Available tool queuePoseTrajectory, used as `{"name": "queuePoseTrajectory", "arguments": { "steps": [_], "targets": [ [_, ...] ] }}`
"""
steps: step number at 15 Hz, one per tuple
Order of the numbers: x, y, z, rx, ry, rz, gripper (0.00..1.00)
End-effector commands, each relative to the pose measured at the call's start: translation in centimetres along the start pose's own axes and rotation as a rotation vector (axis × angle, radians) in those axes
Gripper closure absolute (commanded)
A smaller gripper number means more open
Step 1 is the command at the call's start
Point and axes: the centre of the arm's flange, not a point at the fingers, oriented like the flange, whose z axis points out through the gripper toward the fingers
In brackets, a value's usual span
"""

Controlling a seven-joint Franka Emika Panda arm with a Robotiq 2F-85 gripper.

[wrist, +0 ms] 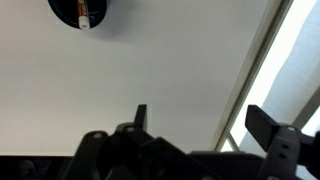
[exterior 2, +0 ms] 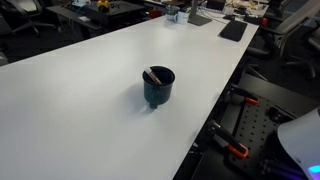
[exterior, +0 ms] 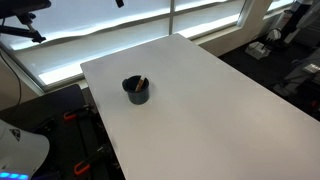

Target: Remove the marker from the cup

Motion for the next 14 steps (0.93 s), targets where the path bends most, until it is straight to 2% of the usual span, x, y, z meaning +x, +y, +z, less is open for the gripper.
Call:
{"name": "queuePoseTrajectory", "arguments": {
  "steps": [1,6,9,14],
  "targets": [
    [0.7,-0.9,3.7,-0.112,-0.040,0.092,0.00],
    [0.8,0.7,5.8,-0.205,-0.059,0.212,0.00],
    [1.8,3.1,5.8,-0.195,-0.081,0.298,0.00],
    [3.6,8.8,4.6,-0.205,-0.124,0.313,0.00]
  ]
}}
